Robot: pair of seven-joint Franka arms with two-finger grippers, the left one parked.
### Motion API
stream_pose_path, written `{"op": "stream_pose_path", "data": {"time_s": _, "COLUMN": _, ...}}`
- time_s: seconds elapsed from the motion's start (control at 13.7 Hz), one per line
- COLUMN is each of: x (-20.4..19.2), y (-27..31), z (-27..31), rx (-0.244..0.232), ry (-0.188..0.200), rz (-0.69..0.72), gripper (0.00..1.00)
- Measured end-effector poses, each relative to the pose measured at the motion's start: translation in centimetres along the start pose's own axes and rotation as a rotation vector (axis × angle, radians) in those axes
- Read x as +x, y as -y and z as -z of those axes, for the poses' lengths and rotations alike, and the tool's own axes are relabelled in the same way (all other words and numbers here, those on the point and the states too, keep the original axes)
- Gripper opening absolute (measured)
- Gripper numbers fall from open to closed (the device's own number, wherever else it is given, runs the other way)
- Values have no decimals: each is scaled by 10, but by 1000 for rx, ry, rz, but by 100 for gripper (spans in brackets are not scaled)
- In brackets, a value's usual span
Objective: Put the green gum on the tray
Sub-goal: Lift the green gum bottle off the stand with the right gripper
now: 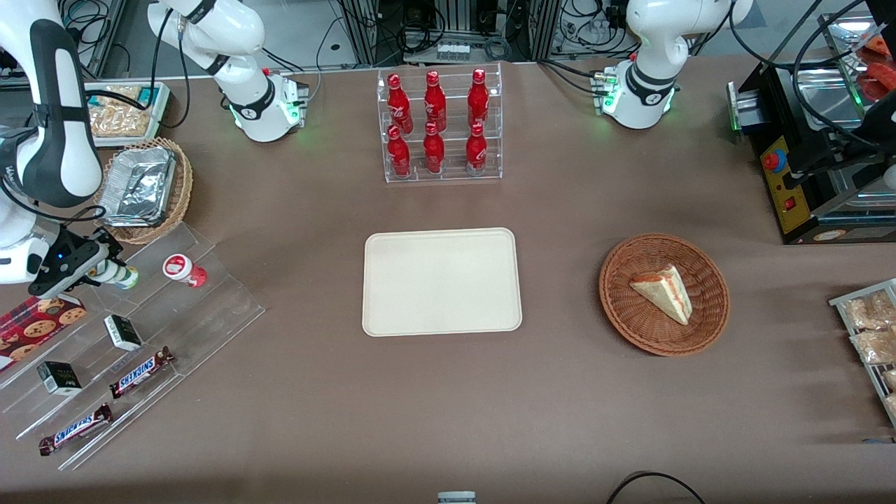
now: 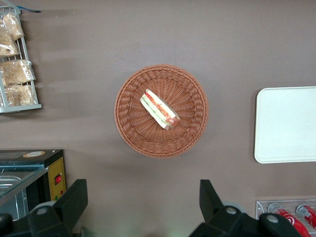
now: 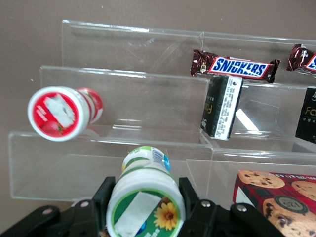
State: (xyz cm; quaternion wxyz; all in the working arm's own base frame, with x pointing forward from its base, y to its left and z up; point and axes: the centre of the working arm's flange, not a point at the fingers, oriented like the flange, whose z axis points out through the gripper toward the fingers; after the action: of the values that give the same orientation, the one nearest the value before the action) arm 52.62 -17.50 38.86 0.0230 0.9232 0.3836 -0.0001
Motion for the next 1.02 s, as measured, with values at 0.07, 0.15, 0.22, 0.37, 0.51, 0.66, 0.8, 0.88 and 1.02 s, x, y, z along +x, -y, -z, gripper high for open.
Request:
{"op": "stream_pose_path", "data": {"time_s": 0.07, "x": 7, "y": 5, "z": 7, "rx": 3, "ry": 1, "rz": -9, "gripper": 59}}
{"op": "stream_pose_path", "data": {"time_s": 0.15, "x": 17, "y": 10, "z": 15, "rx": 5, "ry": 1, "rz": -16, "gripper": 59}}
{"op": "stream_pose_path", "data": {"time_s": 0.22, "x": 28, "y": 16, "z": 23, "rx": 6, "ry": 0, "rz": -28, "gripper": 59}}
{"op": "stream_pose_path", "data": {"time_s": 0.37, "x": 52, "y": 30, "z": 35, "rx": 14, "ry": 5, "rz": -58, "gripper": 59}}
{"op": "stream_pose_path", "data": {"time_s": 0.51, "x": 78, "y": 46, "z": 42, "rx": 17, "ry": 8, "rz": -90, "gripper": 59}}
{"op": "stream_pose_path", "data": {"time_s": 0.66, "x": 105, "y": 66, "z": 46, "rx": 19, "ry": 10, "rz": -123, "gripper": 59}}
{"op": "stream_pose_path", "data": {"time_s": 0.8, "x": 134, "y": 90, "z": 47, "rx": 19, "ry": 11, "rz": -169, "gripper": 59}}
{"op": "stream_pose_path", "data": {"time_s": 0.88, "x": 149, "y": 104, "z": 47, "rx": 19, "ry": 12, "rz": -193, "gripper": 59}}
{"op": "stream_pose_path", "data": {"time_s": 1.02, "x": 179, "y": 134, "z": 44, "rx": 20, "ry": 17, "rz": -242, "gripper": 59}}
